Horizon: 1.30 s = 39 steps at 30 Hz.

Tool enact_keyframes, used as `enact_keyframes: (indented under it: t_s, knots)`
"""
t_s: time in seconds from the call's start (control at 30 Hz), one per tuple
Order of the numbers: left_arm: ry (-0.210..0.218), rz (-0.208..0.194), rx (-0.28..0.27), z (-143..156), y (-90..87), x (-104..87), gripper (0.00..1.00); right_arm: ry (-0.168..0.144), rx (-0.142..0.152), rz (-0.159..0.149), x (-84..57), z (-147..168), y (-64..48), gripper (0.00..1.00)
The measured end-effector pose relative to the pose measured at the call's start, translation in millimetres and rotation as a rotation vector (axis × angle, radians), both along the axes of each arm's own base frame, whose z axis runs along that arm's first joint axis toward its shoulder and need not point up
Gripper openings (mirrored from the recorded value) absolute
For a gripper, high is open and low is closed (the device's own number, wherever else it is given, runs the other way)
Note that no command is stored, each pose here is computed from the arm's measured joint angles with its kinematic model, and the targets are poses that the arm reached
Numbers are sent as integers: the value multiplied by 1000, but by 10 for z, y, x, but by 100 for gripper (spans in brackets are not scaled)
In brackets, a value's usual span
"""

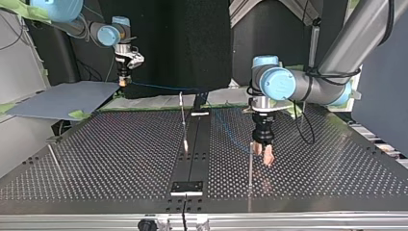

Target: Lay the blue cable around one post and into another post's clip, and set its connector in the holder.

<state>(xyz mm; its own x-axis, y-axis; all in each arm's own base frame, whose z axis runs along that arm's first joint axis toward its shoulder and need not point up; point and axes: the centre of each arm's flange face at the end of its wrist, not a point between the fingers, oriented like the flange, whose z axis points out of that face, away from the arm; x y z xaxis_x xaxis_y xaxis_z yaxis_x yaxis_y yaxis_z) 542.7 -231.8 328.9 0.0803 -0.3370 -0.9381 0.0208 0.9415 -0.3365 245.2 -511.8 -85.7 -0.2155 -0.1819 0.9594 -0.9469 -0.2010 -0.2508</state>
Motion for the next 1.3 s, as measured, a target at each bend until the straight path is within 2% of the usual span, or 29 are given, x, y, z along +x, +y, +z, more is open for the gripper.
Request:
enact_keyframes:
  t_s: [0.23,0.33,0.47,0.67,0.77,0.93,1.0,1.17,1.3]
  knots:
    - [0,-4,2,-1,-27,-12,100,-40,20,-13,-285,-80,-101,0]
    - [0,-5,5,-1,-35,-16,100,-45,15,-20,-427,-160,-168,0]
    - [1,-5,9,-1,-44,-21,100,-43,9,-48,-612,-286,-279,0]
    - [2,-5,17,-2,-49,-24,100,-37,28,-100,-881,-512,-361,0]
    - [2,-1,18,-3,-45,-24,100,-37,33,-111,-930,-626,-414,0]
    - [2,5,18,-2,-38,-24,100,-33,51,-110,-922,-856,-466,0]
    - [2,5,17,-3,-38,-24,100,-32,66,-109,-914,-958,-433,0]
    - [3,5,15,-3,-40,-25,100,-28,118,-108,-911,-1246,-272,0]
    - [3,5,14,-4,-39,-25,100,-28,137,-109,-912,-1356,-216,0]
